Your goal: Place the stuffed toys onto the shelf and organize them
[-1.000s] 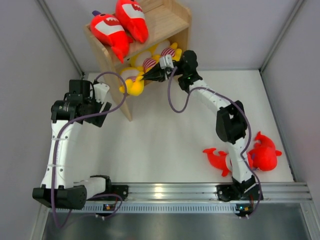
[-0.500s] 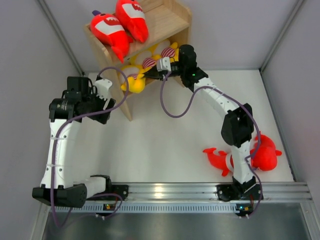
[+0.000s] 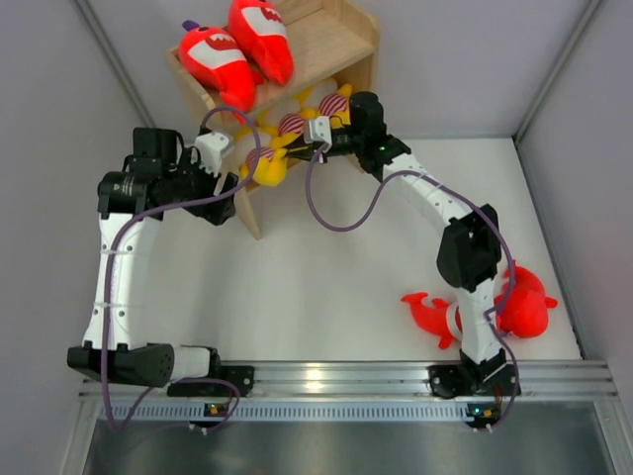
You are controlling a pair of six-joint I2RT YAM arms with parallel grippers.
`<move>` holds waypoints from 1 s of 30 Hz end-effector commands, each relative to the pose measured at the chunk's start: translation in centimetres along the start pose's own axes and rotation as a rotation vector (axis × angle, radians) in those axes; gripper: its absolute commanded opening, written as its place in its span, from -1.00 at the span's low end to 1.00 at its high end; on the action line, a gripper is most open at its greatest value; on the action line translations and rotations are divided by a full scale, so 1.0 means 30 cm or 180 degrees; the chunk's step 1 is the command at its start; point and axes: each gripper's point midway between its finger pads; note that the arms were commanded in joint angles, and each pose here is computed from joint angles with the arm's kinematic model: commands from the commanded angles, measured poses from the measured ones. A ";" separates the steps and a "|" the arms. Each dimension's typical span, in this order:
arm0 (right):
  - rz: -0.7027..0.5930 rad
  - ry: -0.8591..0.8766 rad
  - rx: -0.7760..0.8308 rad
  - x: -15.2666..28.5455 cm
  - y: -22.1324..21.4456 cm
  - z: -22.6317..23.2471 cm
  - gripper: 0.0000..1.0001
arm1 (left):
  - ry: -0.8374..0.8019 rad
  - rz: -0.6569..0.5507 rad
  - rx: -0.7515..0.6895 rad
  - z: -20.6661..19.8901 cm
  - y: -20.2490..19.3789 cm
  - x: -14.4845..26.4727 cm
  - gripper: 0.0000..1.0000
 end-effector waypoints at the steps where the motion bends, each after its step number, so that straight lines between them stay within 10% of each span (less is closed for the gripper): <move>1: 0.0219 -0.0052 0.0115 -0.006 -0.061 -0.009 -0.67 | -0.0103 -0.0136 -0.0013 -0.020 0.036 0.006 0.59; 12: 0.0369 -0.0336 0.0161 -0.009 -0.075 -0.051 -0.14 | -0.0140 -0.0070 -0.0005 -0.024 0.012 -0.015 0.59; 30: 0.0677 -0.1035 -0.0131 -0.109 -0.070 -0.108 0.00 | -0.0126 -0.0053 -0.0021 -0.019 0.004 -0.020 0.59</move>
Point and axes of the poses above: each gripper's point midway between its finger pads, its own x axis back along the fingers, its own z axis along the line the jaws close on, y = z × x, and after that the axes turned 7 degrees about x, right-handed
